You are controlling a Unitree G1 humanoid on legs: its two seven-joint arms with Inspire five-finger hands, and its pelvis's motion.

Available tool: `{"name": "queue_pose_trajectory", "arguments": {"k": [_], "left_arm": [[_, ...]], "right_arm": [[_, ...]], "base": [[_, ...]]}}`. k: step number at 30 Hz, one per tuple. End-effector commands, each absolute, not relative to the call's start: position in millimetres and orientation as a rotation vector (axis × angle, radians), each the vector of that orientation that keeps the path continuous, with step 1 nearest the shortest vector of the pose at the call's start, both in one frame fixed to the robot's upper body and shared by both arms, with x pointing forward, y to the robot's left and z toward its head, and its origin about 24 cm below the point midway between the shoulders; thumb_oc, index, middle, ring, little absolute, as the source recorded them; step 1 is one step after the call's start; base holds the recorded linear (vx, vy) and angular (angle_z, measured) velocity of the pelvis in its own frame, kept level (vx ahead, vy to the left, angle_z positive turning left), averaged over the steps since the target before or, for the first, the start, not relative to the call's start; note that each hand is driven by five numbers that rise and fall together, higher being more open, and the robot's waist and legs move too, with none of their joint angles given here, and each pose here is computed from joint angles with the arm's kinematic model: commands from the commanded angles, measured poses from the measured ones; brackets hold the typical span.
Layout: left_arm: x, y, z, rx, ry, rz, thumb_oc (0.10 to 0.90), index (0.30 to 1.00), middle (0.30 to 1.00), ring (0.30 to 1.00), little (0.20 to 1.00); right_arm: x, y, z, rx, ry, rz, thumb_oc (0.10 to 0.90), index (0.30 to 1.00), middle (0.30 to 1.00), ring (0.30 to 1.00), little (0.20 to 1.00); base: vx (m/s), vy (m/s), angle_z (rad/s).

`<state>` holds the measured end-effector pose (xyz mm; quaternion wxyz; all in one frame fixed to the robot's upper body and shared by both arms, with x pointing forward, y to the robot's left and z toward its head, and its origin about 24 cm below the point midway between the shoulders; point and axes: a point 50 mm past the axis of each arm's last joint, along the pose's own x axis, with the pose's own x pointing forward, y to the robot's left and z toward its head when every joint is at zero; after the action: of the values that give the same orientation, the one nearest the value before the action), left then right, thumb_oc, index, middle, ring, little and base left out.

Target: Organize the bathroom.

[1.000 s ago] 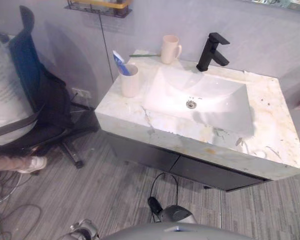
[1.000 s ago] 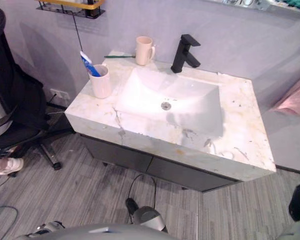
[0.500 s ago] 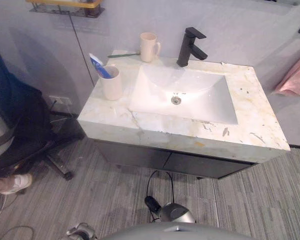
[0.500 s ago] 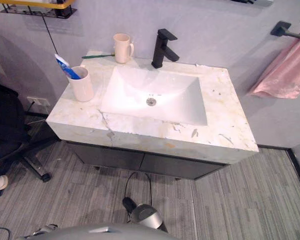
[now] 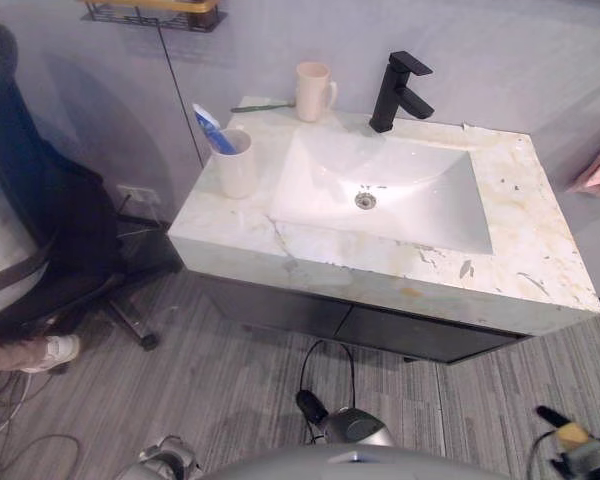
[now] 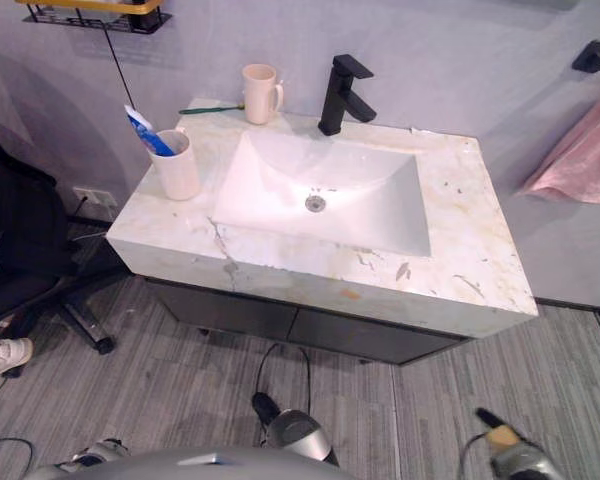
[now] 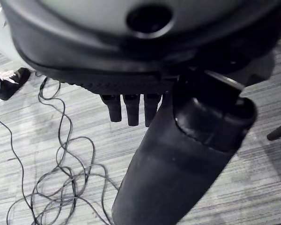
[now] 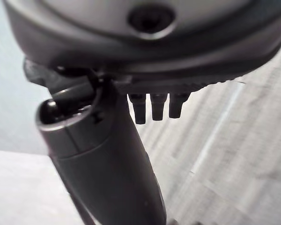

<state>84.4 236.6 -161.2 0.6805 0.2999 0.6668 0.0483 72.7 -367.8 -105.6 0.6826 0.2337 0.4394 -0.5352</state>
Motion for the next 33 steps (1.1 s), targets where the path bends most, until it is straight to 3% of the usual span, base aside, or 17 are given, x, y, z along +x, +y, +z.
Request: {"name": "queue_pose_trajectory", "arguments": {"k": [1, 6, 12, 17, 21, 26, 33], "left_arm": [[89.0, 257.8, -153.4, 0.749, 1.536, 0.157, 0.800, 0.900, 0.900, 0.900, 0.900], [92.7, 251.7, -153.8, 0.740, 1.550, 0.142, 0.800, 0.900, 0.900, 0.900, 0.900], [71.8, 253.6, -156.6, 0.683, 1.604, 0.235, 0.800, 0.900, 0.900, 0.900, 0.900], [86.3, 250.2, -155.1, 0.710, 1.549, 0.218, 0.800, 0.900, 0.900, 0.900, 0.900], [92.7, 243.5, -155.5, 0.694, 1.524, 0.209, 0.800, 0.900, 0.900, 0.900, 0.900], [89.8, 245.6, -156.1, 0.675, 1.504, 0.237, 0.800, 0.900, 0.900, 0.900, 0.900], [90.7, 260.4, -151.7, 0.690, 1.509, 0.264, 0.800, 0.900, 0.900, 0.900, 0.900]], "right_arm": [[74.2, -394.2, -87.7, 0.432, 0.879, -1.257, 0.800, 0.900, 0.900, 0.900, 0.900], [71.1, -351.9, -117.4, 0.375, 1.034, -1.073, 0.800, 0.900, 0.900, 0.900, 0.900], [79.0, -297.5, -143.6, 0.213, 1.267, -0.626, 0.800, 0.900, 0.900, 0.900, 0.900], [65.3, -260.2, -159.7, 0.164, 1.414, -0.509, 0.800, 0.900, 0.900, 0.900, 0.900], [84.0, -255.5, -157.7, 0.092, 1.389, -0.405, 0.800, 0.900, 0.900, 0.900, 0.900], [105.1, -257.0, -152.4, 0.038, 1.342, -0.386, 0.800, 0.900, 0.900, 0.900, 0.900], [98.9, -258.0, -153.6, 0.034, 1.343, -0.453, 0.800, 0.900, 0.900, 0.900, 0.900]], "base": [[-0.04, 0.023, 0.00], [-0.03, -0.004, -0.01], [-0.06, -0.191, -0.72], [0.02, -0.242, -0.19], [-0.02, -0.079, 0.02], [0.03, 0.059, -1.87], [0.04, 0.014, -0.34]]}}
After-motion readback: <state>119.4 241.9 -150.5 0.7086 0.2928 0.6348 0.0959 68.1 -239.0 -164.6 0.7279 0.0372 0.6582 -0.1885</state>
